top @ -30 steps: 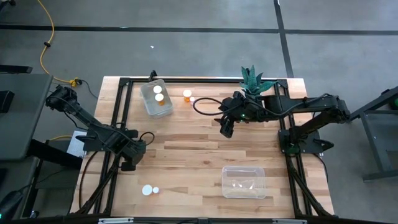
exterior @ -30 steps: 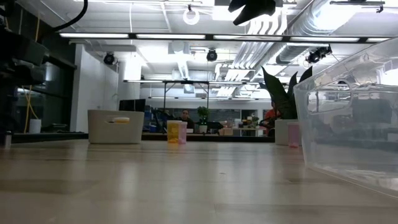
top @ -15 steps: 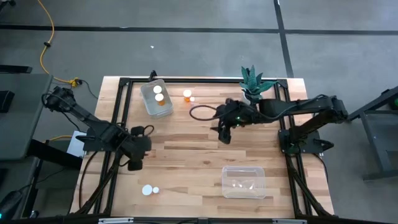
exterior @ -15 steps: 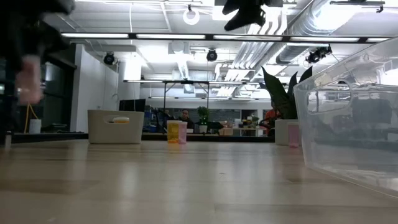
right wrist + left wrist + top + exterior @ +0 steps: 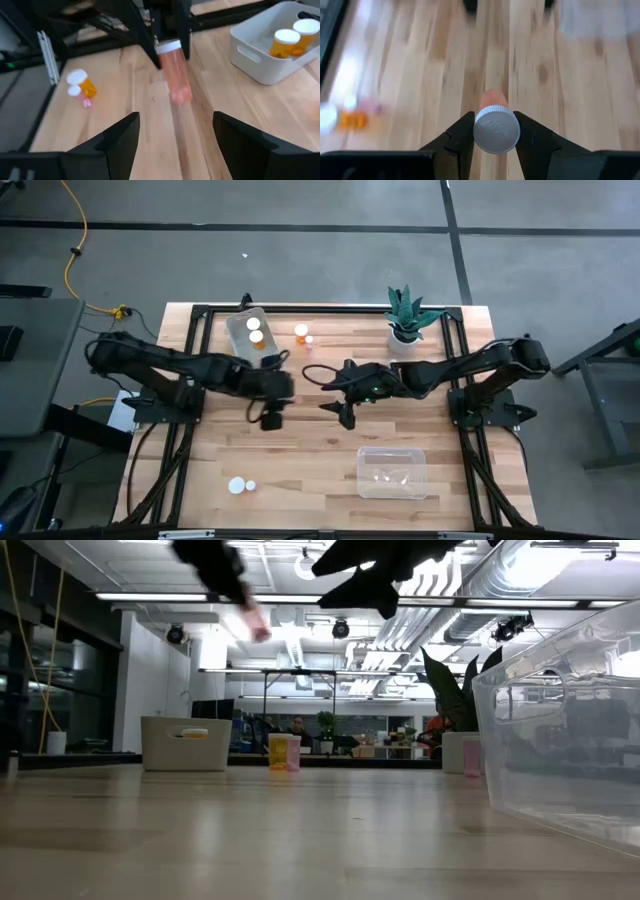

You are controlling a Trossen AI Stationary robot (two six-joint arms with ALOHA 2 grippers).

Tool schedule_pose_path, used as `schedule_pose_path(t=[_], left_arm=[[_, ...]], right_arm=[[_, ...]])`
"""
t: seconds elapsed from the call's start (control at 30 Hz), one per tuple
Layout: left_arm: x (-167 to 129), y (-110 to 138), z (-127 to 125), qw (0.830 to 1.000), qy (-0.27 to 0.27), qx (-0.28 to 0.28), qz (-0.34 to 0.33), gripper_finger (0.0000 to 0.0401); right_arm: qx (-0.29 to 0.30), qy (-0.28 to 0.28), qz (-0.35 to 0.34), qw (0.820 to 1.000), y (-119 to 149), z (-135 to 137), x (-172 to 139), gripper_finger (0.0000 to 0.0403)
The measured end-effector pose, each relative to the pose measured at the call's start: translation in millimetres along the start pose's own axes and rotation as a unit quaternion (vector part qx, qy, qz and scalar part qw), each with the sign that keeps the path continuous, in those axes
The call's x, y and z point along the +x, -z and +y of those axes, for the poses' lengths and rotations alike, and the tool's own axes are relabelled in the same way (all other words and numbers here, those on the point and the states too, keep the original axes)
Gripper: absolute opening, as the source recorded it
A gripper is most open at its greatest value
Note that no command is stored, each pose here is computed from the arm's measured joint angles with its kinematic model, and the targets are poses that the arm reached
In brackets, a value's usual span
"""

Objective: Pick and place medicine bottles into bin by pill shape (circle, oval)
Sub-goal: Put the small red pill bottle into the transparent bin

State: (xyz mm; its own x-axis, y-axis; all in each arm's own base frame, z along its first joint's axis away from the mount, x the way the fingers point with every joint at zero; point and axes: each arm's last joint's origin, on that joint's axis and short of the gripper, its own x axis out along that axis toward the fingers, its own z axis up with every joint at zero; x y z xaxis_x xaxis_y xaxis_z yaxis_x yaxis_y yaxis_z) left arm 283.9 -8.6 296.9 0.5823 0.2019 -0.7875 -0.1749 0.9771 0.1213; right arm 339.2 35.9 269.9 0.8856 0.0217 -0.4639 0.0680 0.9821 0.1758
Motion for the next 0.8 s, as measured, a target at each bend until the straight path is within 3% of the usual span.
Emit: schedule_pose_path(t=[0.27, 0.53, 0.8], left_arm=[[25.2, -36.5, 1.3, 1.000, 0.009, 0.009, -0.020, 0.0113], [34.9, -40.7, -0.2, 0.999, 0.012, 0.009, -0.028, 0.0113], [34.3, -42.7, -0.2, 0.999, 0.013, 0.007, -0.037, 0.0113]], right_arm=[[-0.005, 0.019, 0.019, 1.000, 5.6, -1.6, 11.3, 0.0245], [-0.022, 0.020, 0.025, 0.999, 8.0, -2.0, 13.7, 0.0238], [-0.033, 0.020, 0.025, 0.999, 8.0, -2.0, 13.7, 0.0190]])
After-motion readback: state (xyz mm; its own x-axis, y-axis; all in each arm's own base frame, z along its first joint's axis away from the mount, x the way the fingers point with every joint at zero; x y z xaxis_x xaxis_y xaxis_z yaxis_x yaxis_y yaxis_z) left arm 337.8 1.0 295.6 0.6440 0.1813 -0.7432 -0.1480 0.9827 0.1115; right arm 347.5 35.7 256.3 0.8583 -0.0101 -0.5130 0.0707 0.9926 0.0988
